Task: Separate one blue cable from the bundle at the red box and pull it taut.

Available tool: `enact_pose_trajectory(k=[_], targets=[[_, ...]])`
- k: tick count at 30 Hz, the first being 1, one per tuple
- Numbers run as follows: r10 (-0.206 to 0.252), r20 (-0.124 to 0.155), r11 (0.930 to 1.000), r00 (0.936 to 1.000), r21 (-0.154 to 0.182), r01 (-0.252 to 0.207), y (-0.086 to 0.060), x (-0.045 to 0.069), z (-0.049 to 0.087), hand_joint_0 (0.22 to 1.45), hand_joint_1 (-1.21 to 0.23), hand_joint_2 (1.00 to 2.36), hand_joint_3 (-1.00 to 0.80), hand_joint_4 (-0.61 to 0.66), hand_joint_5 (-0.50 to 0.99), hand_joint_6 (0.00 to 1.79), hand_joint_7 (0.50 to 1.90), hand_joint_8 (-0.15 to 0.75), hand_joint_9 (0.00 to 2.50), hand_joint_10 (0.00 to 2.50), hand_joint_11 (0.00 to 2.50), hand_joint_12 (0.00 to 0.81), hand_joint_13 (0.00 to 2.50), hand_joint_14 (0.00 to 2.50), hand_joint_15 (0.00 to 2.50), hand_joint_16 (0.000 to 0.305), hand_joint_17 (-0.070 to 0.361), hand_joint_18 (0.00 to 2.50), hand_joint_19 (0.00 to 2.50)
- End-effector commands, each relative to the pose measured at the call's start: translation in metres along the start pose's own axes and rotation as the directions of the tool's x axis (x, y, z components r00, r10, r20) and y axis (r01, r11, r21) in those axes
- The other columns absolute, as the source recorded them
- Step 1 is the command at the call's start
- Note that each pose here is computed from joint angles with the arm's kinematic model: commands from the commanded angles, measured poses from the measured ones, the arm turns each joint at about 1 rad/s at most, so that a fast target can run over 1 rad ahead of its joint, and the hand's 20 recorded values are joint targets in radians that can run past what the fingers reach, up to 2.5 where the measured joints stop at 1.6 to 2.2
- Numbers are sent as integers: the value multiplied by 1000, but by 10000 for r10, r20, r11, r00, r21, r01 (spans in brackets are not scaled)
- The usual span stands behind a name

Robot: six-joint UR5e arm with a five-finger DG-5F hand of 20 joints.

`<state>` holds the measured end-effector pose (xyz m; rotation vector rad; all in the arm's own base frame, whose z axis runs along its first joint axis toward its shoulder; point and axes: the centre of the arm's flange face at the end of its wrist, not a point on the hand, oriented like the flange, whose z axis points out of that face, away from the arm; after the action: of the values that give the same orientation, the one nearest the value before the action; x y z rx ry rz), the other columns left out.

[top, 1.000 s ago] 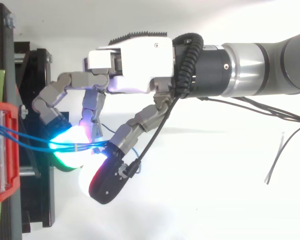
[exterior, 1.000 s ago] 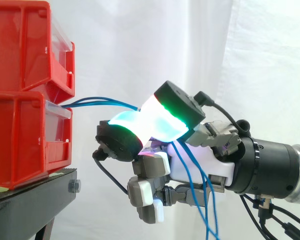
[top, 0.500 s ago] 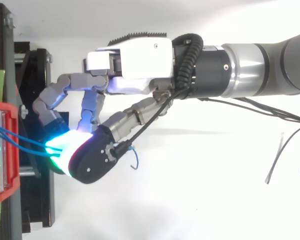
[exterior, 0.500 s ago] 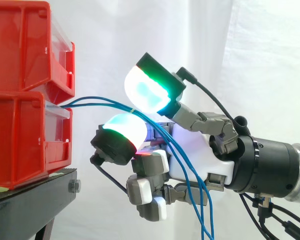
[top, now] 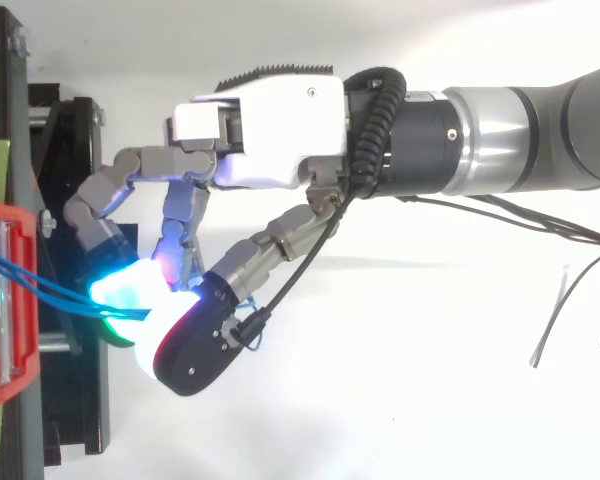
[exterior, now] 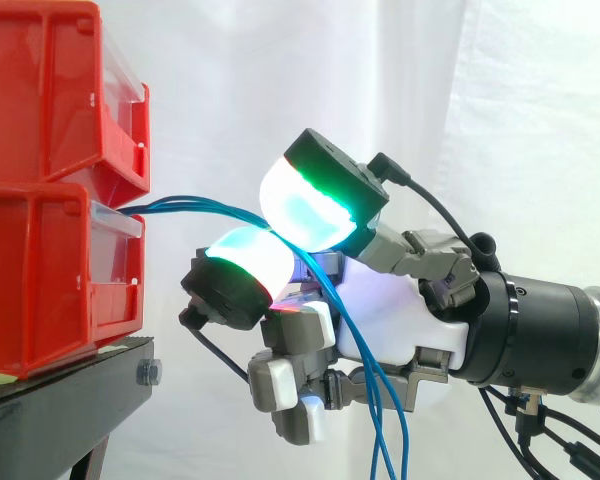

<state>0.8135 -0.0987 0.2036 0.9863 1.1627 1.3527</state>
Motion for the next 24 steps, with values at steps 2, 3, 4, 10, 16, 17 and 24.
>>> enact_pose_trajectory(k=[2, 3, 4, 10, 16, 17, 24], targets=[[0, -1, 10000, 10000, -1, 0, 0, 0, 0, 806, -942, 1000, -500, 76, -169, 888, 1498, 360, 1128, 21, 802, 353, 1109, 18, 493, 45, 100, 1086, 592], [0, -1, 10000, 10000, -1, 0, 0, 0, 0, 802, -947, 1000, -500, 79, -169, 889, 1488, 360, 1129, 21, 796, 355, 1109, 19, 495, 44, 100, 1089, 586], [0, -1, 10000, 10000, -1, 0, 0, 0, 0, 799, -945, 1000, -500, 81, -168, 889, 1482, 359, 1130, 21, 790, 353, 1112, 18, 491, 44, 100, 1090, 584], [2, -1, 10000, 10000, 15, -2, -1, 0, 0, 761, -952, 1000, -500, 112, -161, 888, 1491, 360, 1138, 22, 808, 355, 1114, 18, 491, 44, 99, 1097, 574], [0, -1, 10000, 10000, -1, 0, 0, 0, 0, 732, -994, 1000, -500, 128, -150, 888, 1507, 358, 1141, 22, 808, 349, 1105, 18, 492, 44, 99, 1091, 573], [0, -1, 10000, 10000, -1, 0, 0, 0, 0, 728, -1001, 1000, -500, 134, -149, 889, 1500, 357, 1140, 21, 811, 350, 1104, 20, 491, 44, 99, 1091, 573], [6, -2, 10000, 10000, 60, -6, -1, 0, -1, 695, -1012, 1000, -500, 162, -137, 887, 1553, 359, 1167, 19, 813, 350, 1108, 20, 501, 44, 98, 1090, 591]])
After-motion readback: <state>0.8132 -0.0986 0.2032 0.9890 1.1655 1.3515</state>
